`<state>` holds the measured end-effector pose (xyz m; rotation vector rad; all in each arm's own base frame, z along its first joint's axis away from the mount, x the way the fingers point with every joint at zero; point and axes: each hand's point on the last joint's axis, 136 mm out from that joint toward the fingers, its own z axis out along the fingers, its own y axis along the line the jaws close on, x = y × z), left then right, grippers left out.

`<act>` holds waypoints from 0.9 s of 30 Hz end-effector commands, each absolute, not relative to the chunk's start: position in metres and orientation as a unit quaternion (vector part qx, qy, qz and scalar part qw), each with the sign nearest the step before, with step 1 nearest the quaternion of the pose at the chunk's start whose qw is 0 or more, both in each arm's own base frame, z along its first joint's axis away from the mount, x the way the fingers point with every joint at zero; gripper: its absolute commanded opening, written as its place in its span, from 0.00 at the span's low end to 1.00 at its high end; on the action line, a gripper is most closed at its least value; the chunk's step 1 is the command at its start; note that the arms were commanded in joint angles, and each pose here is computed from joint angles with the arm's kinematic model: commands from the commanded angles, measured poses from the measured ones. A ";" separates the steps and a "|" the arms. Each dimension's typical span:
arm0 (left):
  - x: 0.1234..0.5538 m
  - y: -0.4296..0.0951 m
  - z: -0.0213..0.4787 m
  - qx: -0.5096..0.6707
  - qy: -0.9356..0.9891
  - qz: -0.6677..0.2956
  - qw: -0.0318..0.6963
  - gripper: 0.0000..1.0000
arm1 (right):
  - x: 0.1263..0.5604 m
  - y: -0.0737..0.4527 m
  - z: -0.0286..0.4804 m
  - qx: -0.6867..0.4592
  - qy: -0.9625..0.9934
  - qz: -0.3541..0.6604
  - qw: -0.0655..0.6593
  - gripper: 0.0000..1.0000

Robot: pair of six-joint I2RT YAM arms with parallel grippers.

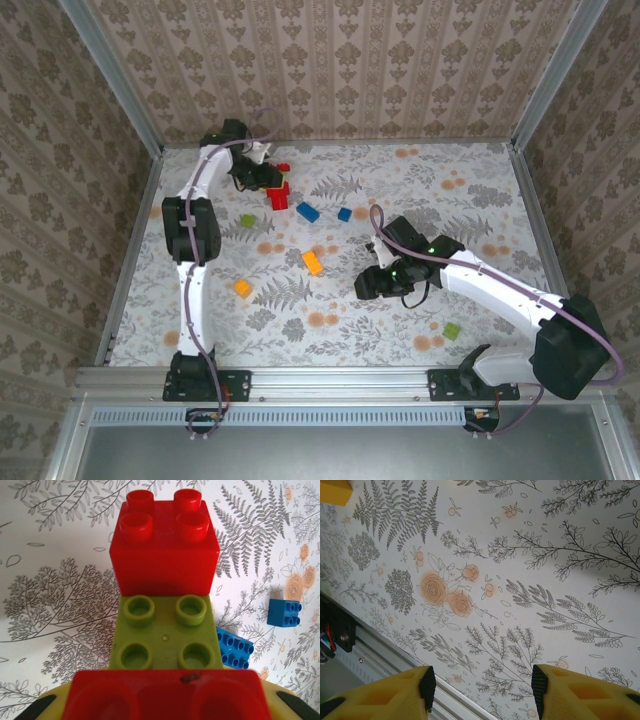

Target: Assemble a carrot with lego

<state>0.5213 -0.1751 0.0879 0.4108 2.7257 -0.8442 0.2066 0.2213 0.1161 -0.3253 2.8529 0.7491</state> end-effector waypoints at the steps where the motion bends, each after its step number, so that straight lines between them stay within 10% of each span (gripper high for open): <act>1: 0.524 -0.160 0.099 0.132 0.937 -0.297 0.125 0.35 | 0.206 0.223 0.111 -0.115 0.955 0.259 0.083 0.56; 27: 0.539 -0.158 0.059 0.108 0.933 -0.327 0.107 0.47 | 0.207 0.223 0.099 -0.110 0.957 0.256 0.078 0.57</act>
